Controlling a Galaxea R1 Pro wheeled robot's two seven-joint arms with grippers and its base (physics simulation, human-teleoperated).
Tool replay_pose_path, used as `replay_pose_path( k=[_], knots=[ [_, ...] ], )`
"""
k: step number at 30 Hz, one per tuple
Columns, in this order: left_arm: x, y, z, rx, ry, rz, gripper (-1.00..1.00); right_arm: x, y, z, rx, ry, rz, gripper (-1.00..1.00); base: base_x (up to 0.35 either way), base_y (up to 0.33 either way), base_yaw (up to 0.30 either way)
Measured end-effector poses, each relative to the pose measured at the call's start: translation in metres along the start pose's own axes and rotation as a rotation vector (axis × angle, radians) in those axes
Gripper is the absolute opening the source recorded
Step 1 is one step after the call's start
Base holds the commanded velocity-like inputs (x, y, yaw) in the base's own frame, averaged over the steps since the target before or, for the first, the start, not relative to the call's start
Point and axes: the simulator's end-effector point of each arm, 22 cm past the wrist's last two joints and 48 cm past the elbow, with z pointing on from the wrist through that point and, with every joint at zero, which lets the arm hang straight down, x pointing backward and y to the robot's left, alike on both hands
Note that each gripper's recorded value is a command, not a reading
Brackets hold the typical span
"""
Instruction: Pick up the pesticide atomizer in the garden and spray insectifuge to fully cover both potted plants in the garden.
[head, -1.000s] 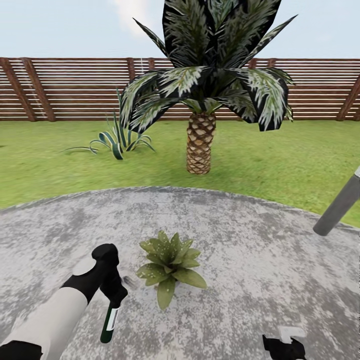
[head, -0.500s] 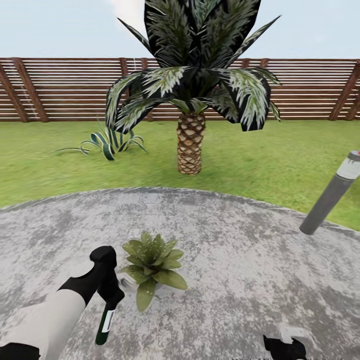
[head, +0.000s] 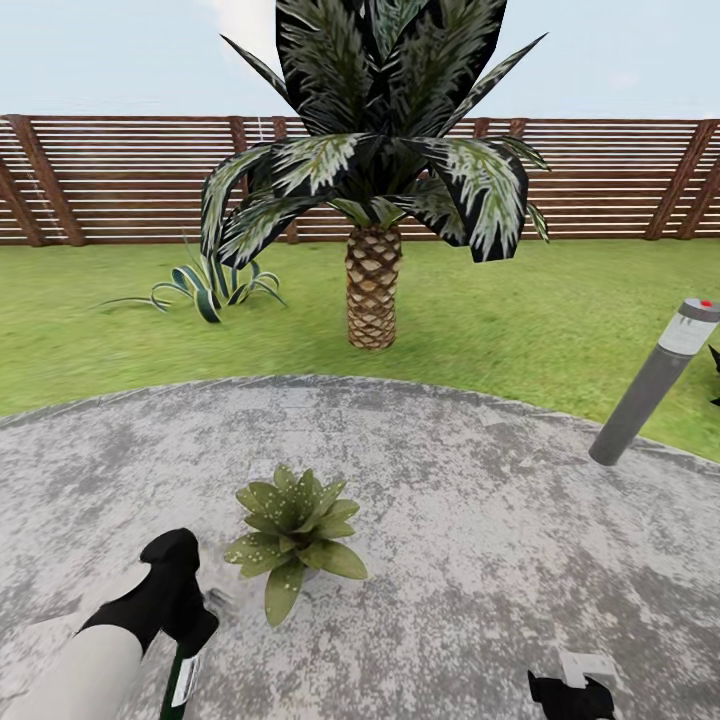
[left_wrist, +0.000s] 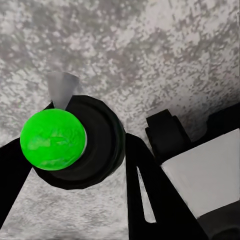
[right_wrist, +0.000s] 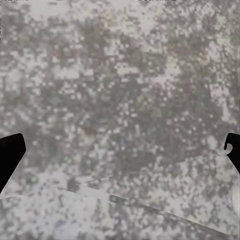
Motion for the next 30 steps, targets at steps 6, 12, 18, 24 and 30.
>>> replay_pose_path(
  k=[6, 12, 18, 24, 30],
  knots=[
    [-0.003, -0.024, 0.015, 0.010, 0.003, 0.011, -1.00, 0.000, 0.000, 0.000, 0.000, -0.001, 0.001, 1.00, 0.000, 0.000, 0.000],
    [-0.032, -0.060, 0.014, -0.001, -0.037, 0.059, -1.00, 0.000, 0.000, 0.000, 0.000, -0.001, 0.001, 1.00, 0.000, 0.000, 0.000],
    [-0.010, -0.014, 0.012, -0.059, -0.012, 0.018, -1.00, 0.000, 0.000, 0.000, 0.000, -0.001, 0.001, 1.00, 0.000, 0.000, 0.000],
    [0.005, -0.021, 0.026, -0.035, 0.018, 0.014, -1.00, 0.000, 0.000, 0.000, 0.000, -0.001, 0.001, 1.00, 0.000, 0.000, 0.000],
    [-0.025, -0.072, 0.024, 0.018, -0.024, 0.067, -1.00, 0.000, 0.000, 0.000, 0.000, -0.001, 0.001, 1.00, 0.000, 0.000, 0.000]
  ],
)
